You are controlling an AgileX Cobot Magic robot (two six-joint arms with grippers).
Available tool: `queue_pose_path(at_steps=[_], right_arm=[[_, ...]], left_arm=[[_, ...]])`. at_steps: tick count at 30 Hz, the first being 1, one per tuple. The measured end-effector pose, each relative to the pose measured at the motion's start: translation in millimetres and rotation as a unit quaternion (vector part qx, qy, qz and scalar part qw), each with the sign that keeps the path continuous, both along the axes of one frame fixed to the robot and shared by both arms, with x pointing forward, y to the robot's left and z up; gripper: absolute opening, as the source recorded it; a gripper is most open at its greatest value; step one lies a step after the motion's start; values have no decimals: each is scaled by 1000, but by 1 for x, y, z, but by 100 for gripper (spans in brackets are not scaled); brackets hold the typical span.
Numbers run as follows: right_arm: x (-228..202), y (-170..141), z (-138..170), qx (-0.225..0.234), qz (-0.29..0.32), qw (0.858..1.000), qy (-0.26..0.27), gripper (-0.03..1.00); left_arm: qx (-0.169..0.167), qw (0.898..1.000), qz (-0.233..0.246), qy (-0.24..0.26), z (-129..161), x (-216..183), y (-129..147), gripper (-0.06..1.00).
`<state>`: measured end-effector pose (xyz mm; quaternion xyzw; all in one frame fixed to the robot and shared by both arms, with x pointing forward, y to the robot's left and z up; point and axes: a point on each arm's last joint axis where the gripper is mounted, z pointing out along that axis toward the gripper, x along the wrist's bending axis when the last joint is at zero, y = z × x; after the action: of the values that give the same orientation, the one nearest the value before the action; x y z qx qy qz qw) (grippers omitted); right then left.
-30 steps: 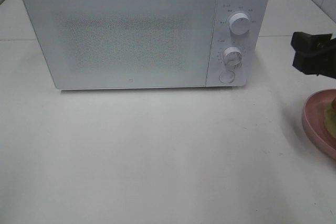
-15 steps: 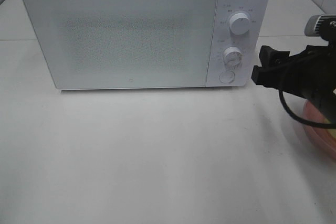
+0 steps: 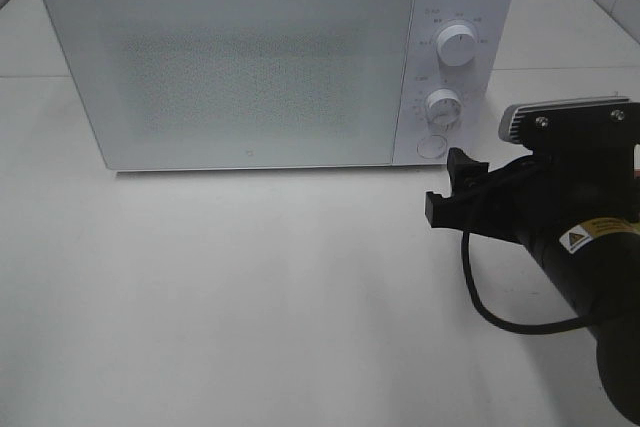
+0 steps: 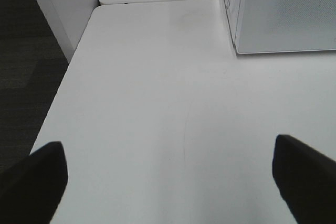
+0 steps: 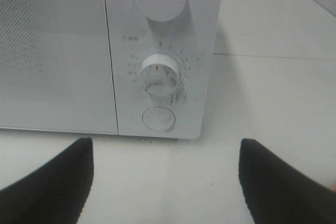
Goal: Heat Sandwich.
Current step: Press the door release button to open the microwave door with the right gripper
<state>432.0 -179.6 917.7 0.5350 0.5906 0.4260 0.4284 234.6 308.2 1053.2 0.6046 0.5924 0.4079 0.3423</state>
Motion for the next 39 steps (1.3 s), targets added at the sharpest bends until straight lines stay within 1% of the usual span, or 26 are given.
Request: queue_pose_path(at_steps=[7,15,18,19,21,22,23,24,25,26,28,29,30,31,32,33,34,35,36,38,39], right_arm=[[-3,3,-14,-11,-7,1000,23,75],[-3,3,-17,-2,-13,1000,27,75],[-3,3,-17,30,-24,999,28,75],[-3,3,-17,30,-24,999,28,75],[-3,3,-17,64,-34,997,29,75],[-3,3,-17,115,-50,992,31,75],[-3,3,-17,143,-58,987,32,75],[-3,3,-17,143,-58,987,32,75],[-3,3,-17,172,-67,982,32,75],[-3,3,-17,226,-84,970,34,75],[-3,3,-17,283,-101,953,35,75],[-3,3,-17,283,-101,953,35,75],[-3,3,-17,316,-111,942,36,75],[-3,3,-17,382,-131,914,37,75],[-3,3,-17,407,-139,902,38,75],[-3,3,-17,436,-148,887,39,75],[-3,3,-17,436,-148,887,39,75],[-3,3,-17,459,-154,874,39,75],[-3,3,-17,511,-170,842,40,75],[-3,3,-17,555,-183,810,40,75],[-3,3,-17,555,-183,810,40,75]], left_arm=[[0,1000,0,0,0,0,0,99],[0,1000,0,0,0,0,0,99],[0,1000,0,0,0,0,0,99],[0,1000,0,0,0,0,0,99],[0,1000,0,0,0,0,0,99],[0,1000,0,0,0,0,0,99],[0,1000,0,0,0,0,0,99],[0,1000,0,0,0,0,0,99],[0,1000,0,0,0,0,0,99],[0,1000,0,0,0,0,0,99],[0,1000,0,0,0,0,0,99],[0,1000,0,0,0,0,0,99],[0,1000,0,0,0,0,0,99],[0,1000,0,0,0,0,0,99],[0,1000,0,0,0,0,0,99],[0,1000,0,0,0,0,0,99],[0,1000,0,0,0,0,0,99],[0,1000,0,0,0,0,0,99],[0,1000,0,0,0,0,0,99],[0,1000,0,0,0,0,0,99],[0,1000,0,0,0,0,0,99]])
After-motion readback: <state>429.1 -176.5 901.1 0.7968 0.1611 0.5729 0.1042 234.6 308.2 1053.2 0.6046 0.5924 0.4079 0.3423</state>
